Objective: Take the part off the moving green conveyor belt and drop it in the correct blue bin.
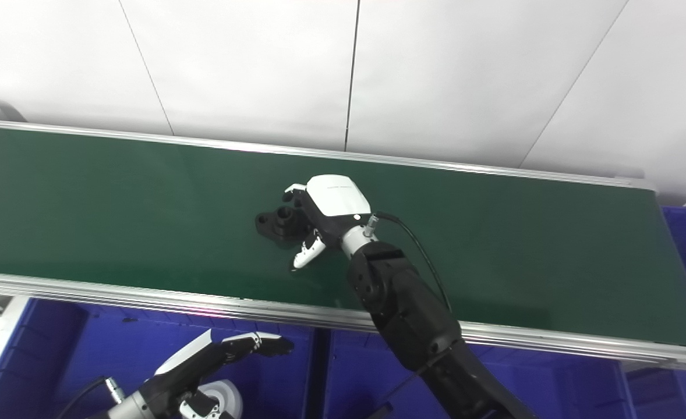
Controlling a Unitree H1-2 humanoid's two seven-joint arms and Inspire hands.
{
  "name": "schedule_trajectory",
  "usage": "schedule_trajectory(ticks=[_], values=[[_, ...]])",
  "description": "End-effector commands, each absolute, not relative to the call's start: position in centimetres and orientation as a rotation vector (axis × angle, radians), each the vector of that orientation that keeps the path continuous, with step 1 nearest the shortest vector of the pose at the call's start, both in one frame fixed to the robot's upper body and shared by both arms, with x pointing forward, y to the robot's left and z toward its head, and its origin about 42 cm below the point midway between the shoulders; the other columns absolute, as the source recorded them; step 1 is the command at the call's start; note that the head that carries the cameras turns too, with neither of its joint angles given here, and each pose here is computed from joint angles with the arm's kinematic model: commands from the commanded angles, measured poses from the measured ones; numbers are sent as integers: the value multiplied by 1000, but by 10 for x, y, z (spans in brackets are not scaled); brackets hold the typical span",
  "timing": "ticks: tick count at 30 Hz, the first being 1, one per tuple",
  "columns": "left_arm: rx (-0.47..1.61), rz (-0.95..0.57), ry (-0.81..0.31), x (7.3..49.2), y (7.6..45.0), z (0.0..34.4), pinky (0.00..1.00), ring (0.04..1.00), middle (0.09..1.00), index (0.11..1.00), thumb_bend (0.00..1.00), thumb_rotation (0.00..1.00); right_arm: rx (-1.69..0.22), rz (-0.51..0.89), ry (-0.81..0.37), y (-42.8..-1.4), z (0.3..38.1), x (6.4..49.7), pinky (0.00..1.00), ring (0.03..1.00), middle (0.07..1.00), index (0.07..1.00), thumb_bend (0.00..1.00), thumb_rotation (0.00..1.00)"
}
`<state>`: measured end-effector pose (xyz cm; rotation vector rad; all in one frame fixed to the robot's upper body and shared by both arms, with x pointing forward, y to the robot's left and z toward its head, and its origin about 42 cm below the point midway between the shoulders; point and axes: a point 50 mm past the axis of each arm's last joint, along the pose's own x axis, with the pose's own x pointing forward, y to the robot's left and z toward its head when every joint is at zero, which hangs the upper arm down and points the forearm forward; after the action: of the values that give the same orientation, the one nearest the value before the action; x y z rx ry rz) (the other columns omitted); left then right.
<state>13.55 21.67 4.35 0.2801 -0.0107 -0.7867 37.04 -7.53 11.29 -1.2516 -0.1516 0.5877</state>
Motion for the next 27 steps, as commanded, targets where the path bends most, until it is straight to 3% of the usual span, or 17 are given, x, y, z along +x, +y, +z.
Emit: schedule_trajectory(ticks=[1, 2, 6, 7, 9, 21, 23, 27], values=[[286, -783, -52, 138, 215, 53, 833, 835, 821, 810, 889, 245, -1276, 631, -190, -72, 111, 368, 339, 423, 534, 732, 670, 41], [288, -779, -53, 139, 214, 54, 831, 834, 820, 807, 890, 244, -1294, 644, -192, -72, 109, 366, 240, 310, 487, 723, 594, 10], [271, -754, -70, 140, 211, 56, 816, 822, 810, 797, 894, 219, -1338, 682, -220, -70, 99, 360, 177, 234, 470, 693, 568, 0], [268, -750, -77, 140, 210, 56, 812, 817, 807, 794, 896, 218, -1344, 691, -221, -69, 97, 358, 167, 224, 470, 575, 545, 0], [263, -741, -80, 141, 209, 56, 802, 807, 801, 791, 897, 219, -1350, 705, -237, -67, 93, 355, 190, 258, 472, 503, 529, 0], [240, -723, -85, 144, 210, 58, 770, 781, 786, 787, 887, 203, -1348, 705, -228, -44, 72, 333, 132, 191, 469, 484, 531, 1], [244, -719, -84, 144, 210, 58, 762, 778, 783, 785, 892, 198, -1374, 699, -225, -41, 70, 331, 91, 150, 278, 479, 520, 105], [252, -718, -80, 144, 212, 59, 764, 783, 786, 785, 892, 199, -1408, 694, -219, -41, 68, 330, 59, 118, 205, 477, 516, 124]])
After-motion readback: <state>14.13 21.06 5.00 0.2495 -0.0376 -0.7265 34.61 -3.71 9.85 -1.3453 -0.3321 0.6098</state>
